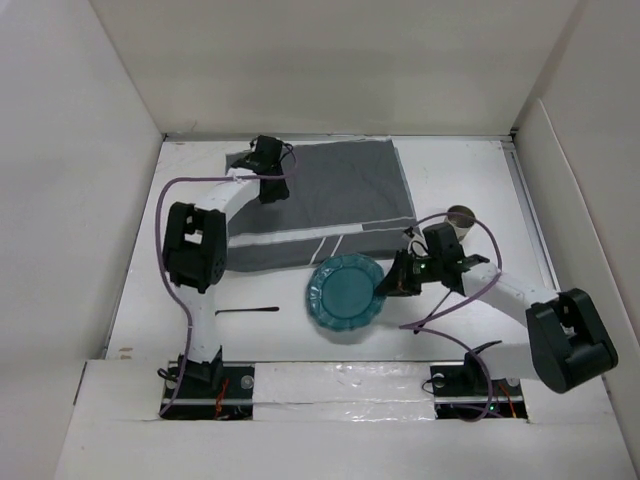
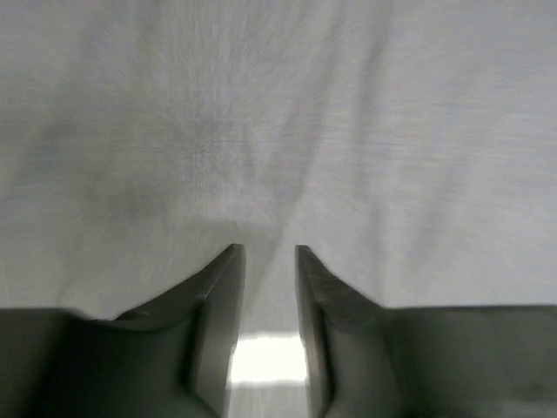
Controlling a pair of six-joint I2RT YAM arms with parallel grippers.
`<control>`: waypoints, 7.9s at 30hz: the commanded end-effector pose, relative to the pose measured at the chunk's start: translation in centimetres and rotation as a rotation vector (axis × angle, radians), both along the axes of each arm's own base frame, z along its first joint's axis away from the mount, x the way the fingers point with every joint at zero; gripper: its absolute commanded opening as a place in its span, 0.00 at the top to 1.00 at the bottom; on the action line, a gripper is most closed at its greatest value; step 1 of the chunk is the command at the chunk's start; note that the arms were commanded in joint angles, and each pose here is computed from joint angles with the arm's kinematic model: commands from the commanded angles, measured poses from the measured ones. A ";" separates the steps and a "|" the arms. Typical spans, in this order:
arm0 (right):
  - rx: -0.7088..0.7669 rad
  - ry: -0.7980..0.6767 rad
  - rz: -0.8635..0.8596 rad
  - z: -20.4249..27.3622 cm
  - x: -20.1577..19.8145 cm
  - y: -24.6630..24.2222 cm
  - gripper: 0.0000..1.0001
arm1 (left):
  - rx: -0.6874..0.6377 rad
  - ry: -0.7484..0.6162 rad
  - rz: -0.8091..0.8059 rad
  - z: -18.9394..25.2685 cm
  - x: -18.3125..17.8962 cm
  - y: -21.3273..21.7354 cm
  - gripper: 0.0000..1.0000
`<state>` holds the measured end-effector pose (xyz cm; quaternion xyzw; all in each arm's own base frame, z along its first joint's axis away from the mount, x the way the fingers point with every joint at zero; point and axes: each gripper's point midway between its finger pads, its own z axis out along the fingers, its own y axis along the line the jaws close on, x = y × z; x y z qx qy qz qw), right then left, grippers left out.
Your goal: Set the dinner table for one person
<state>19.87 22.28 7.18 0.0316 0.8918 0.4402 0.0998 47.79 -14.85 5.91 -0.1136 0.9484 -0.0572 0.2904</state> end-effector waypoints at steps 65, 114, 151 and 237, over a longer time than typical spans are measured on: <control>-0.699 -0.270 -1.037 12.5 20.2 -23.8 0.88 | -0.198 -0.354 -0.140 15.6 -9.9 0.4 0.84; -0.561 -0.425 -0.678 11.9 42.2 -9.2 1.00 | -0.211 -0.237 -0.157 11.1 -10.6 -0.2 0.80; -0.058 -0.653 -0.397 25.3 32.1 -1.3 1.00 | -0.237 -0.565 -0.020 25.4 -8.7 1.7 1.00; -0.408 -0.819 0.176 9.5 9.5 30.0 1.00 | -0.120 -0.714 0.311 33.7 -22.8 12.1 0.86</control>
